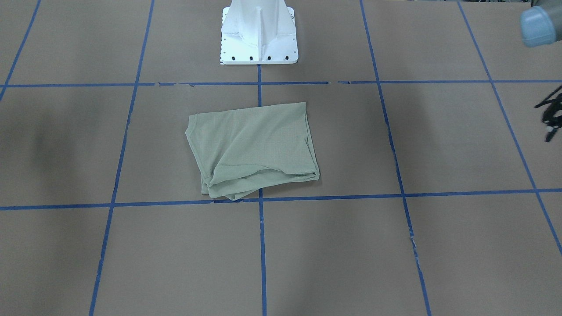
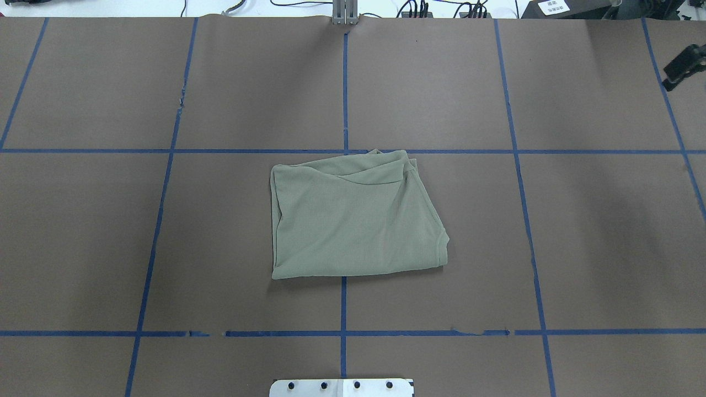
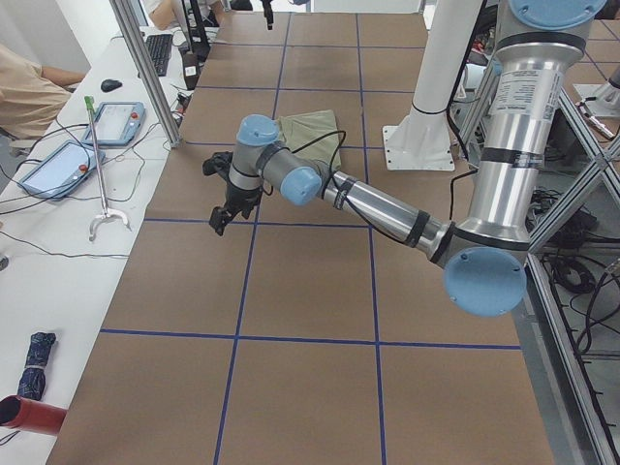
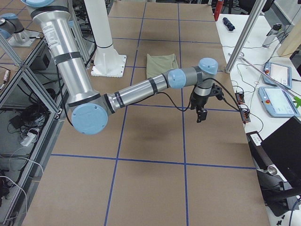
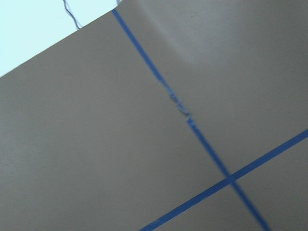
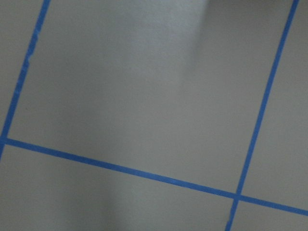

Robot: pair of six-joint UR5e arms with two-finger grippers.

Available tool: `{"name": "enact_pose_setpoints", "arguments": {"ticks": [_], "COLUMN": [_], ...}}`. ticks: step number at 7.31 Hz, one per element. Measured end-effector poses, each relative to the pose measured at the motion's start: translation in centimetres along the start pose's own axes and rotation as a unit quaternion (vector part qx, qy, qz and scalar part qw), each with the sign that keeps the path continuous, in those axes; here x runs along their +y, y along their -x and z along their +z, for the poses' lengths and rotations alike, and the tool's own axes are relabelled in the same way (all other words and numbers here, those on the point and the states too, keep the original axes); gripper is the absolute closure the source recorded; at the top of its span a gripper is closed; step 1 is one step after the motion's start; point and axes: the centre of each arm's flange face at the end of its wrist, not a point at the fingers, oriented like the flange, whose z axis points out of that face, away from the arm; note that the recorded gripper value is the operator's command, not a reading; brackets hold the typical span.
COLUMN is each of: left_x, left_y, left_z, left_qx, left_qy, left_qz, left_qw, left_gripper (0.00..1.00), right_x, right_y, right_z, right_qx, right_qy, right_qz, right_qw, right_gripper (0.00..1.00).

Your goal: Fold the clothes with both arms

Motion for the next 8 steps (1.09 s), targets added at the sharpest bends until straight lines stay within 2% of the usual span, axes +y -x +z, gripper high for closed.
{"name": "enact_pose_setpoints", "arguments": {"ticks": [1, 2, 4, 6, 8], "left_x": [3.6, 7.3, 11.2, 13.7, 14.9], "left_y": [2.6, 4.0, 6.0, 6.5, 6.3], "left_z": [-0.3, 1.4, 4.5, 5.8, 5.9], "left_qx": [0.032, 0.063, 0.088, 0.102, 0.105], "left_qy": [0.020, 0.042, 0.078, 0.112, 0.124], "left_qz": [-0.035, -0.068, -0.113, -0.144, -0.158], "left_qw": [0.9987, 0.9948, 0.9866, 0.9779, 0.9740], "left_gripper": [0.00, 0.00, 0.00, 0.00, 0.00], "right_x": [4.5, 8.6, 14.7, 17.3, 17.8], "right_y": [-5.0, -8.5, -12.5, -13.3, -13.3], "right_z": [1.6, 3.4, 5.2, 5.0, 5.0], "right_qx": [-0.008, -0.010, -0.023, -0.031, -0.033], "right_qy": [0.012, 0.021, 0.025, 0.015, 0.013], "right_qz": [0.030, 0.057, 0.098, 0.109, 0.107], "right_qw": [0.9995, 0.9981, 0.9946, 0.9934, 0.9937], "right_gripper": [0.00, 0.00, 0.00, 0.00, 0.00]}}
